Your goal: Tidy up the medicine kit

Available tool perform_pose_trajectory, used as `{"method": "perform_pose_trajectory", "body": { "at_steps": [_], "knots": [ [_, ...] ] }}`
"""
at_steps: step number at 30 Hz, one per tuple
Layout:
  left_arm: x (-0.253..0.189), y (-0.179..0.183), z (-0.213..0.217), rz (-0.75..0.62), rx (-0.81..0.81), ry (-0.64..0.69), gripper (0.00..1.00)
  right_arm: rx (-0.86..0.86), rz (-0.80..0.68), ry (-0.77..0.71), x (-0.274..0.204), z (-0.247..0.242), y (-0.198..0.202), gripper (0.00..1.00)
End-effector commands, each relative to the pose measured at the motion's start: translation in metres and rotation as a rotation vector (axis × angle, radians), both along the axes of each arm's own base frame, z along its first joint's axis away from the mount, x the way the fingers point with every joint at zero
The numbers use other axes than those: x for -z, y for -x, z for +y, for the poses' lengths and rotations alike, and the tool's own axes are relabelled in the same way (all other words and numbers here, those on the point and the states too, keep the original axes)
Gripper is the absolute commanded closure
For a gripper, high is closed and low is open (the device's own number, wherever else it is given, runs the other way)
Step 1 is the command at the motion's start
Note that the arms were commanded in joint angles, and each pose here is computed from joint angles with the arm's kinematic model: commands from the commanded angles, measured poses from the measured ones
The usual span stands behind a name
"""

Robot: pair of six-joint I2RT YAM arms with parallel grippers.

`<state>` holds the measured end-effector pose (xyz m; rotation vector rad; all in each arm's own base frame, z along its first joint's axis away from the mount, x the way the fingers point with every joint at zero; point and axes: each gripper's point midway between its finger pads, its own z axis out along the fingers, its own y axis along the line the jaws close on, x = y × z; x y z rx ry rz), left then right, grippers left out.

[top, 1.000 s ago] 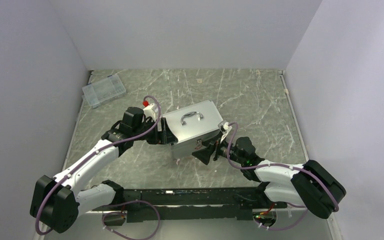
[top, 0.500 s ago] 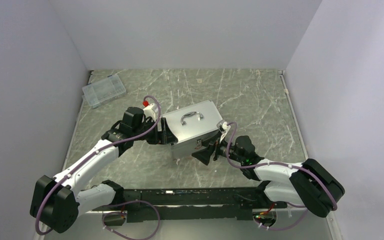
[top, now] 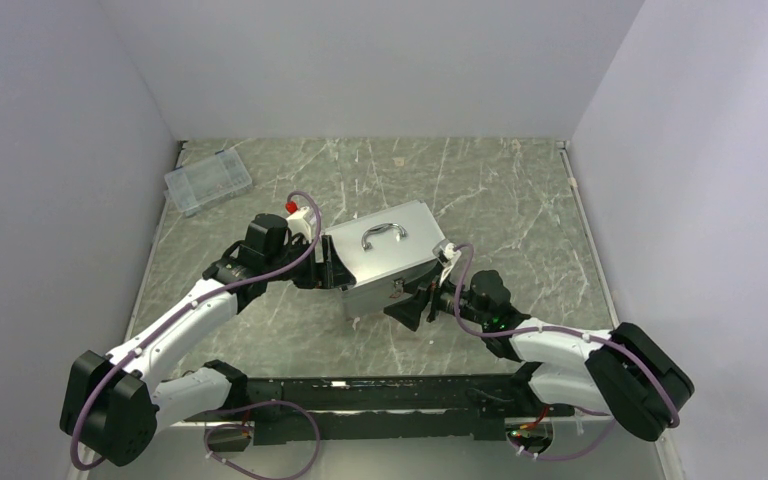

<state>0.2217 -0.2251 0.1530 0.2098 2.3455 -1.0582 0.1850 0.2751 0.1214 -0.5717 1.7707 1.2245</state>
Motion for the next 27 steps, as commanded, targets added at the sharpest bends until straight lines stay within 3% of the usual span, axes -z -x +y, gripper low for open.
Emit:
{"method": "perform_pose_trajectory", "body": {
  "at_steps": [1, 27],
  "knots": [
    [0.001, 0.0043, 0.001, -0.006, 0.028, -0.023, 0.19, -0.025, -0.068, -0.03, -0.0234, 0.0054, -0.0031, 0.01],
    [0.0021, 0.0044, 0.0011, -0.007, 0.028, -0.023, 0.19, -0.037, -0.025, -0.047, -0.0266, 0.0047, 0.0033, 0.01]
  ]
}}
